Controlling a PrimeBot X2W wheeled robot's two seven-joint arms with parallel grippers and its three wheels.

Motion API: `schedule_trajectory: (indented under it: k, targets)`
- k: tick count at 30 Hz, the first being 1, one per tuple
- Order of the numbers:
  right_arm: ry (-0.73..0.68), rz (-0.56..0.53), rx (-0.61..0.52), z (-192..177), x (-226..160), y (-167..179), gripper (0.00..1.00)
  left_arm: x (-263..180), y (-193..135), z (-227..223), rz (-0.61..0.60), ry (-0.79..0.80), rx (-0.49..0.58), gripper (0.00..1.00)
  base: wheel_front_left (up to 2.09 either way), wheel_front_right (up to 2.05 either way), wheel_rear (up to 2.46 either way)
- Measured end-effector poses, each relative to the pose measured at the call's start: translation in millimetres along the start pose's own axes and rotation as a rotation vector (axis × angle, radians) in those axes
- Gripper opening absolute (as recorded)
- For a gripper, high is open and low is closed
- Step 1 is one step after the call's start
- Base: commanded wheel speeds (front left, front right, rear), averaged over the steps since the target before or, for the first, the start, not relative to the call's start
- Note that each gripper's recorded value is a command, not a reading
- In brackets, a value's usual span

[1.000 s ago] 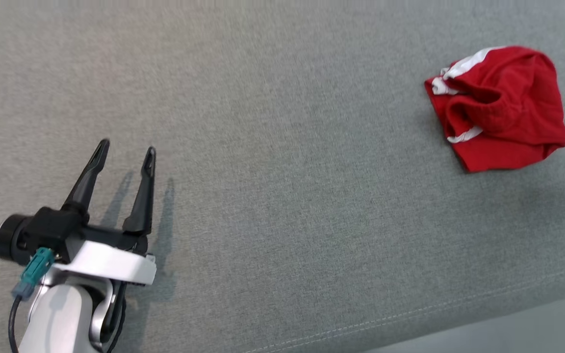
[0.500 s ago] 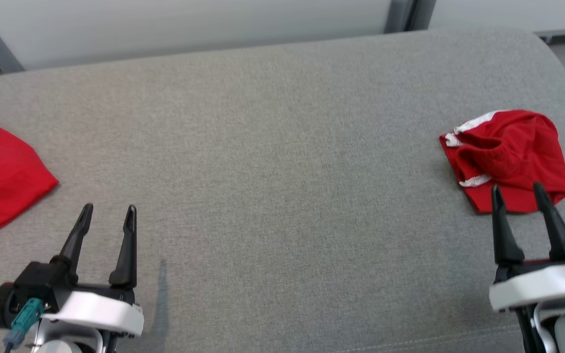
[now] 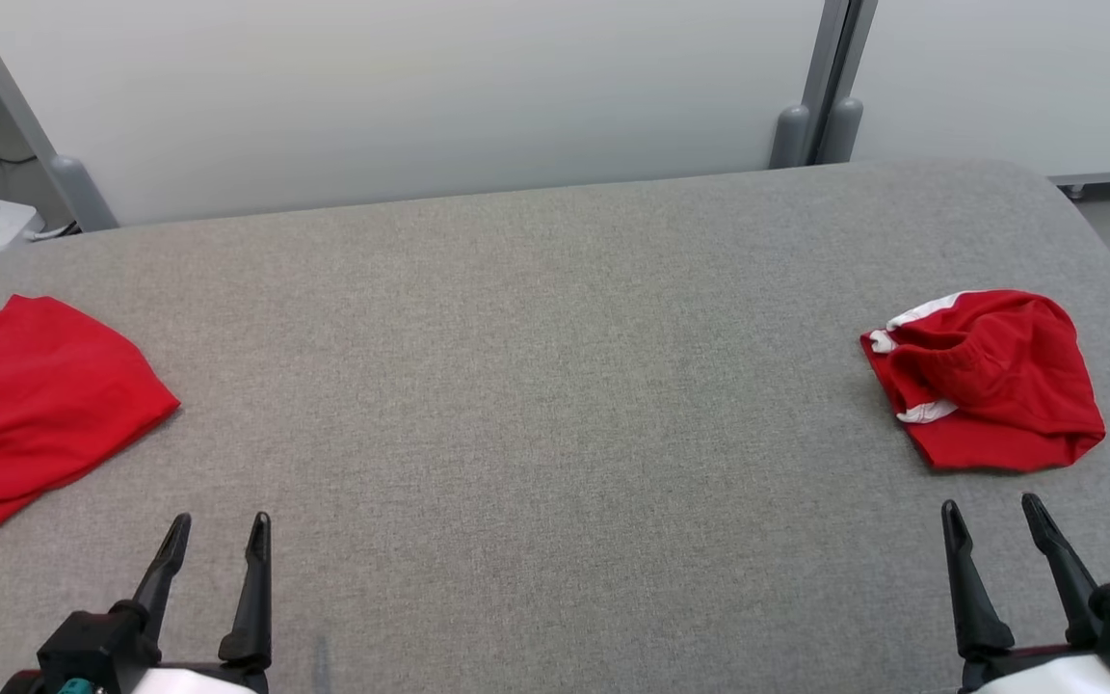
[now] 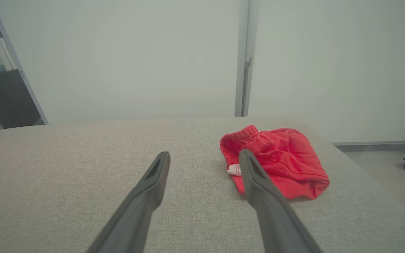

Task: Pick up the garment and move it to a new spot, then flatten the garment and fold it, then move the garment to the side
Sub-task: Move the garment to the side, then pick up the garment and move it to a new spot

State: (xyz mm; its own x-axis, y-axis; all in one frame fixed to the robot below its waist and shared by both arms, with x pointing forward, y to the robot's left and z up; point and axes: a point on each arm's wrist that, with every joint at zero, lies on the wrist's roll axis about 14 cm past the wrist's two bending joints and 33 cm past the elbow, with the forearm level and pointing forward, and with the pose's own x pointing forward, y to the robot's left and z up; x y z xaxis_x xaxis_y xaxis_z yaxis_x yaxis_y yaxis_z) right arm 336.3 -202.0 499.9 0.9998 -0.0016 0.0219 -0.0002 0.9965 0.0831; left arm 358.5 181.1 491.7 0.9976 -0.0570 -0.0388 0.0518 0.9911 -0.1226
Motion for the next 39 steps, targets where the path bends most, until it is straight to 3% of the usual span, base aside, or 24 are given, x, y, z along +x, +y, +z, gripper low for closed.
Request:
schedule_trajectory:
  k: [21, 26, 39]
  targets:
    - [-0.017, 0.015, 0.004, 6.5, 0.0, 8.7, 1.00, -12.6, 10.3, 6.8, 0.033, 0.004, 0.004, 1.00, 0.00, 0.00, 0.00]
    - [-0.017, 0.093, 0.008, 6.3, 14.0, 33.0, 1.00, -25.2, 22.9, 8.1, 0.083, -0.002, -0.002, 1.00, 0.00, 0.00, 0.00]
    - [-0.002, 0.384, 0.024, 5.4, 50.1, 130.5, 1.00, -91.3, 85.0, 6.6, 0.359, -0.038, -0.042, 1.00, 0.00, 0.00, 0.00]
